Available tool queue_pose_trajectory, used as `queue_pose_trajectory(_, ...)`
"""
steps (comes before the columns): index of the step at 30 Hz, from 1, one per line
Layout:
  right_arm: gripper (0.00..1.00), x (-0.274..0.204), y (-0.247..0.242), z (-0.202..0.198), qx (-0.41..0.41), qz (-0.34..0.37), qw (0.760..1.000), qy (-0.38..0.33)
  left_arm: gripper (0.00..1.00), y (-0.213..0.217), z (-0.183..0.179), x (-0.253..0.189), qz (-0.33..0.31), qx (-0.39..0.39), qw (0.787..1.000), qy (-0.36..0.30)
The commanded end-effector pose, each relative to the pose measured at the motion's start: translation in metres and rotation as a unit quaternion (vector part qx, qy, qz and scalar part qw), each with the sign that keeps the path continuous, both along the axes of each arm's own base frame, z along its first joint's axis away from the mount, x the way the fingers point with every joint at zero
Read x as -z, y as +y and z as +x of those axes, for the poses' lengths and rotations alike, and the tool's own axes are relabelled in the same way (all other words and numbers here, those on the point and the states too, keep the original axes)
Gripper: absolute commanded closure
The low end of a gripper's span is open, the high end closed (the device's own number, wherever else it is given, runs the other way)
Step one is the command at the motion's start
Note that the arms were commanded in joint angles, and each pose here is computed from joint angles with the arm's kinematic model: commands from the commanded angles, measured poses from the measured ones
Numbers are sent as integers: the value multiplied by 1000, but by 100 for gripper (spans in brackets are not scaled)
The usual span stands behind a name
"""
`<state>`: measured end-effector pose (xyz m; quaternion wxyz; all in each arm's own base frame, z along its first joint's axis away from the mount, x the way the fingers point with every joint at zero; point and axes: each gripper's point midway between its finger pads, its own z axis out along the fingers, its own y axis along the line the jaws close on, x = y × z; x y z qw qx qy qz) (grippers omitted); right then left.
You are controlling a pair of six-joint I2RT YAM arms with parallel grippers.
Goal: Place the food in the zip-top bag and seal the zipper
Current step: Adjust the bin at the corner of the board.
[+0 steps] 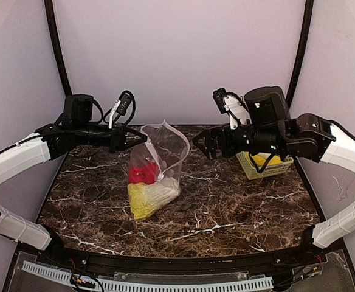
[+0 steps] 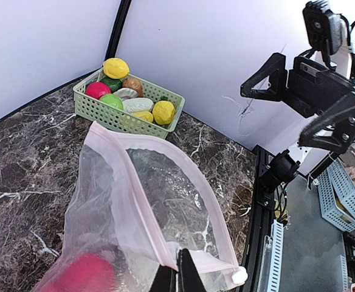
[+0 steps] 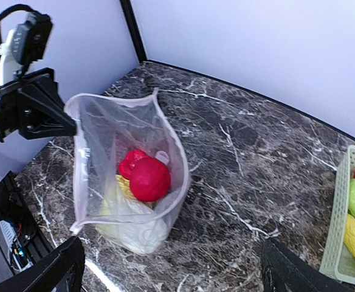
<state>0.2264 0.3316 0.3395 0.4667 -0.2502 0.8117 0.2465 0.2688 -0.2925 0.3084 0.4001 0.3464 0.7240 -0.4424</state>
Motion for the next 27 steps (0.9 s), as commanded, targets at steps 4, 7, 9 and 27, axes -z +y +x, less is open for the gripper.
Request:
queue_pose_trajectory(4, 1, 51, -78, 46, 126, -90, 987, 49, 99, 4, -4, -3, -3, 2, 1000, -8)
queue_pose_trajectory(7, 2, 68, -107, 73, 172, -111, 976, 71, 99, 5, -3, -2, 1, -2, 1000, -11)
queue_pose_trajectory(9, 1, 79, -126, 92, 201, -122, 968, 83, 99, 5, -1, 0, 4, -3, 1000, -8)
queue_pose_trajectory(27, 9, 159, -250, 230, 309, -119, 929, 165, 99, -1, 0, 10, 6, 8, 1000, 14)
